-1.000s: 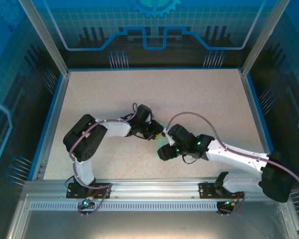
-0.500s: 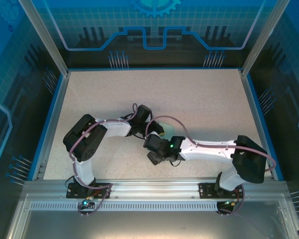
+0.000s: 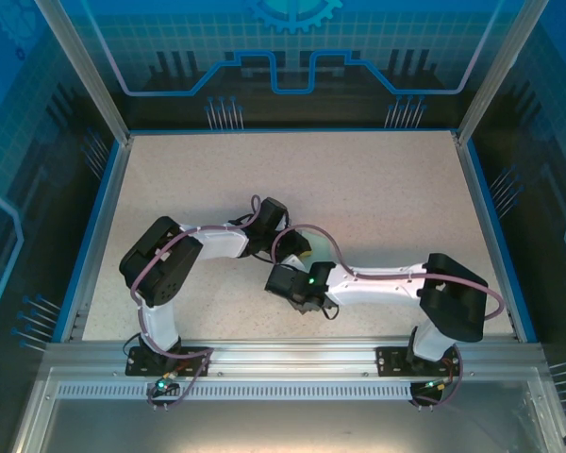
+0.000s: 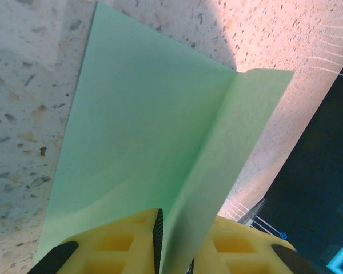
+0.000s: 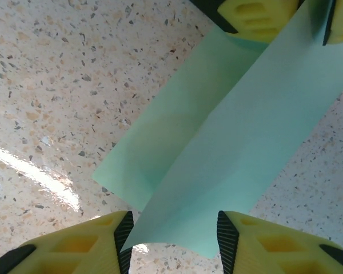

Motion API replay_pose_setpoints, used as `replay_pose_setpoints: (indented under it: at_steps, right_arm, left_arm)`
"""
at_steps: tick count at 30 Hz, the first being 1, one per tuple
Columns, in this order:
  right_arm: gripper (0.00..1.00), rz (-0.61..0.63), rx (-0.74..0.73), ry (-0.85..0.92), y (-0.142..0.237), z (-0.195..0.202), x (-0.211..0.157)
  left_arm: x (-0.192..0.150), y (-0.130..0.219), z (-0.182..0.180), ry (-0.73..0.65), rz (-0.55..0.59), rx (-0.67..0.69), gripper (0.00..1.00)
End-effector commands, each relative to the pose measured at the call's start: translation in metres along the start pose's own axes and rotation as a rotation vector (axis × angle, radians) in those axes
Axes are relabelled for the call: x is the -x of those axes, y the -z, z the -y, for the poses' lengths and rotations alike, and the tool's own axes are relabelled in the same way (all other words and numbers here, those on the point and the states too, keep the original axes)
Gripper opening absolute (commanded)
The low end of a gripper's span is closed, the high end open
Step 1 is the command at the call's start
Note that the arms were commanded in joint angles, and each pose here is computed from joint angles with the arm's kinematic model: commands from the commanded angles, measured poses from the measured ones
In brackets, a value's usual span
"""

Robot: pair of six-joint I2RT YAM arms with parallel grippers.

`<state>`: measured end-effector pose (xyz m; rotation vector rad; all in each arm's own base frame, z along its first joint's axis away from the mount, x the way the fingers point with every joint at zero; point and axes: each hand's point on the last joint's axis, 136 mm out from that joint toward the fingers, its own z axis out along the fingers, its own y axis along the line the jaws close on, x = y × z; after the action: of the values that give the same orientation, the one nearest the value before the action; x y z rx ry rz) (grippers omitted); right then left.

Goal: Fold a paper plane with a square sheet of paper (pick it up from the middle)
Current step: Fold the triangle a second time at the center of the table.

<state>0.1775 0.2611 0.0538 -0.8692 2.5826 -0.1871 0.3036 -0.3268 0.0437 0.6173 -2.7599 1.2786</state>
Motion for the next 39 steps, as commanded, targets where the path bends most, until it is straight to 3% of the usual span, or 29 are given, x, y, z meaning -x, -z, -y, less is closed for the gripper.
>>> replay_pose_setpoints:
  at_steps: [1, 14, 19, 24, 26, 28, 33, 39]
  right_arm:
    - [0.45, 0.027, -0.025, -0.005, 0.011, 0.001, 0.008]
    - [0.18, 0.021, -0.016, -0.007, 0.014, 0.000, 0.007]
    - [0.00, 0.042, 0.038, -0.043, 0.019, 0.003, 0.011]
    - [0.00, 0.075, 0.282, -0.126, 0.018, -0.007, 0.019]
    - [0.00, 0.092, 0.385, -0.173, 0.020, -0.008, 0.026]
    - [0.00, 0.088, 0.446, -0.202, 0.017, -0.004, 0.022]
    - [0.00, 0.073, 0.597, -0.311, 0.007, 0.010, 0.019]
    - [0.00, 0.059, 0.719, -0.359, 0.001, 0.025, 0.014]
  left_arm:
    - [-0.007, 0.006, 0.014, -0.037, -0.021, -0.019, 0.23]
    - [-0.007, 0.008, 0.013, -0.045, -0.016, -0.005, 0.23]
    - [-0.005, 0.015, 0.014, -0.070, 0.010, 0.013, 0.29]
    - [0.001, 0.040, 0.008, -0.109, 0.111, 0.085, 0.47]
    - [0.004, 0.054, 0.003, -0.121, 0.162, 0.122, 0.48]
    - [0.005, 0.068, -0.002, -0.124, 0.212, 0.142, 0.58]
    - [-0.003, 0.088, -0.008, -0.152, 0.257, 0.137, 0.58]
    - [-0.031, 0.086, -0.008, -0.243, 0.206, 0.133, 0.46]
